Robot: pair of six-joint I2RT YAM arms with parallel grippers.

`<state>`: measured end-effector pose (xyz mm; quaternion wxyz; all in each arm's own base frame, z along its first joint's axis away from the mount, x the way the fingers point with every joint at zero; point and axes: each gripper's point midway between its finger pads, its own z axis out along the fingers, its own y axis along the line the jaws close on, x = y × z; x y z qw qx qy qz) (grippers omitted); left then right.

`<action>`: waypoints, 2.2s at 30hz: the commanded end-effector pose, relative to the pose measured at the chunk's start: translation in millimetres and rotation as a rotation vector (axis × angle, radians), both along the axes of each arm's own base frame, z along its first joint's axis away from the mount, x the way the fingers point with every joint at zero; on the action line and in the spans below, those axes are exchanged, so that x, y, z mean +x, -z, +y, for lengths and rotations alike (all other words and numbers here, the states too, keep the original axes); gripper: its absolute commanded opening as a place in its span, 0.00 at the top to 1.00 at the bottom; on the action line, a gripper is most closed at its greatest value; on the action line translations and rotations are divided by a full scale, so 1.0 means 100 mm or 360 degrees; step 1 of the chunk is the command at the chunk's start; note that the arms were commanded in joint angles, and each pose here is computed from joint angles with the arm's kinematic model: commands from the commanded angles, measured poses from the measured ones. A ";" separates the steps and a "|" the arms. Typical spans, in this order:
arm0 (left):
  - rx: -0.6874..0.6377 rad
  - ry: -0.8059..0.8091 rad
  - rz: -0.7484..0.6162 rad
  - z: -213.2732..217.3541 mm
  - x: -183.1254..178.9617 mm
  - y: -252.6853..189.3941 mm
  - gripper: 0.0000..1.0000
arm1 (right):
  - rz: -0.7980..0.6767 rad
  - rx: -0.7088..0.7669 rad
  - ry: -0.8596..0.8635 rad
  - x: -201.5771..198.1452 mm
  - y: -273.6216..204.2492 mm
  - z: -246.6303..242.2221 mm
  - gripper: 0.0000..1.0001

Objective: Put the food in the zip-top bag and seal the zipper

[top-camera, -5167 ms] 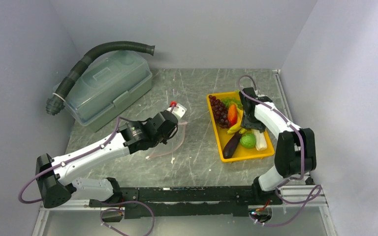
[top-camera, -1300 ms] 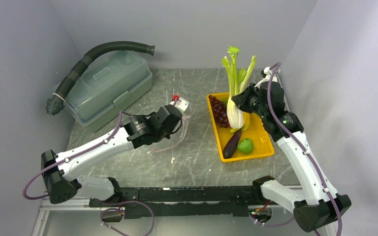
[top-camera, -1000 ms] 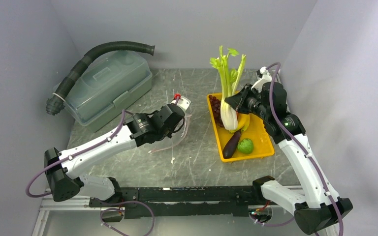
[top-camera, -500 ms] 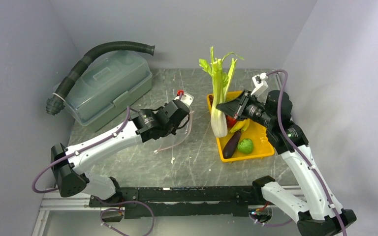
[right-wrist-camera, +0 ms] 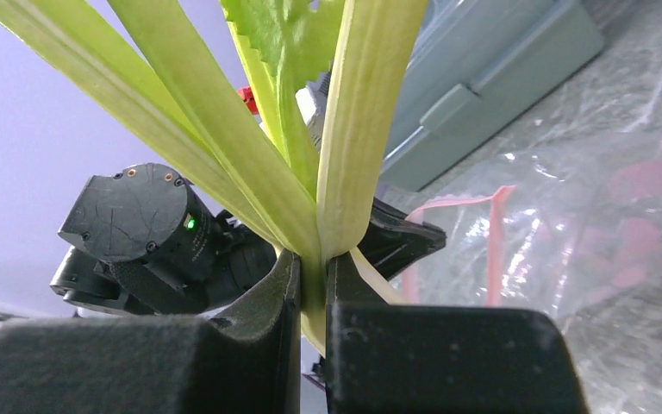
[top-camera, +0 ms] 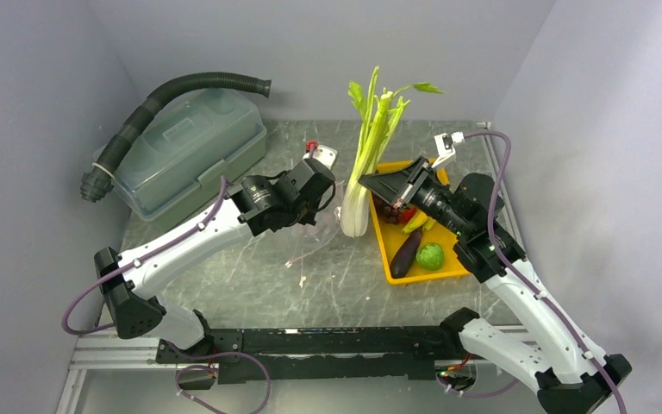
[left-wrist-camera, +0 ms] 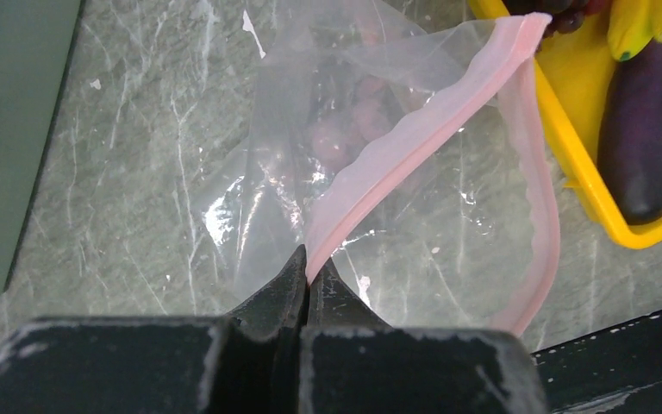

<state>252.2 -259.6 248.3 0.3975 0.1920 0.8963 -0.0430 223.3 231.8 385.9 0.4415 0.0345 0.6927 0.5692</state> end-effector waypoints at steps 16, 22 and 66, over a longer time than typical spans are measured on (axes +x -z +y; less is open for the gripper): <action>-0.0448 -0.0079 0.0205 -0.18 -0.05 -0.37 1.00 | -0.0207 0.0435 0.0090 -0.03 -0.53 0.22 1.00; -0.0538 -0.0050 0.0239 -0.21 -0.09 -0.48 1.00 | -0.0252 0.0373 0.0128 0.02 -0.39 0.30 1.00; -0.0978 0.0113 0.0220 -0.16 -0.16 -1.07 1.00 | -0.1101 -0.0143 -0.0104 -0.55 0.15 0.67 0.37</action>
